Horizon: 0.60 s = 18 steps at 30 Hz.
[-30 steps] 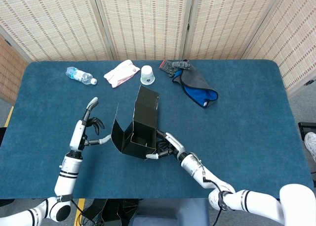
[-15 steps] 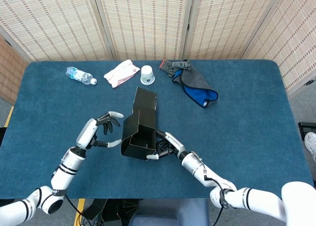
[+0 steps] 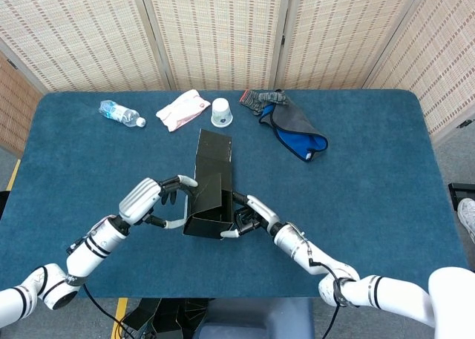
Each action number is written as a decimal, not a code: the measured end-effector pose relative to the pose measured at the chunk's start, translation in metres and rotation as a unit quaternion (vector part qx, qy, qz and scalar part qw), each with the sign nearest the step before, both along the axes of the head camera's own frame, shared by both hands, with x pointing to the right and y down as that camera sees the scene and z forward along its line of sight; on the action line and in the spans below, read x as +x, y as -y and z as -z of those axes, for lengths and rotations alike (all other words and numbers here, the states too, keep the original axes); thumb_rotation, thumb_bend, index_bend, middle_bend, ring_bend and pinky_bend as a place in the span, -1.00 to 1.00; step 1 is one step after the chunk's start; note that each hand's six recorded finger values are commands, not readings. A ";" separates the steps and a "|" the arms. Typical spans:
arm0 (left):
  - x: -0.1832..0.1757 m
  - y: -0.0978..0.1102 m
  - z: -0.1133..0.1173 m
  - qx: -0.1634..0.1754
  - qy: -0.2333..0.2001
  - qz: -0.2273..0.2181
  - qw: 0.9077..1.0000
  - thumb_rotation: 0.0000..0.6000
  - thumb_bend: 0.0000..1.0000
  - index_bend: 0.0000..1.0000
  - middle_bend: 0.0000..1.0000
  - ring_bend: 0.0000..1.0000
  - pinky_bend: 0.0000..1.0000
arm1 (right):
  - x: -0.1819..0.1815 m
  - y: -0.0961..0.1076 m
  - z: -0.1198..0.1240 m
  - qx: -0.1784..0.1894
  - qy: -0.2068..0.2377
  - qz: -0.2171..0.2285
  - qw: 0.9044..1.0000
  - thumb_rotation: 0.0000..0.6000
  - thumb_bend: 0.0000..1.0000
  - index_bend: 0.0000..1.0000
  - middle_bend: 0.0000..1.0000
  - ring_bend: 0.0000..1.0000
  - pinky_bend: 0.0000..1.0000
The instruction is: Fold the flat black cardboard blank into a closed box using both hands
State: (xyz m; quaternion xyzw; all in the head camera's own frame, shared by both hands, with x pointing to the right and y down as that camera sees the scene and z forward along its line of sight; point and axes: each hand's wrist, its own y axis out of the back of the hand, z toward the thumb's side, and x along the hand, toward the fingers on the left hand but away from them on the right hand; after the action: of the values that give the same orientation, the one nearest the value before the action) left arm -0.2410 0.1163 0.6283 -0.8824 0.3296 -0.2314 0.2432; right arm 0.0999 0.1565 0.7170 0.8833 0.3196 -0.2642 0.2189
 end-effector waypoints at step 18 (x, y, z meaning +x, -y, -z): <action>0.016 0.010 0.011 0.083 0.084 -0.122 0.985 1.00 -0.75 -0.44 -0.68 0.14 0.28 | 0.003 0.004 0.000 0.014 -0.013 0.025 1.000 1.00 -0.31 -0.19 -0.20 0.49 1.00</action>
State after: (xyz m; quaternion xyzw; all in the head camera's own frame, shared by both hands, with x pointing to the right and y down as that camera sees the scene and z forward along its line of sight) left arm -0.2253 0.1059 0.6178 -0.8702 0.2157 -0.2449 0.3692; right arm 0.1026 0.1522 0.7171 0.8906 0.3041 -0.2760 0.1953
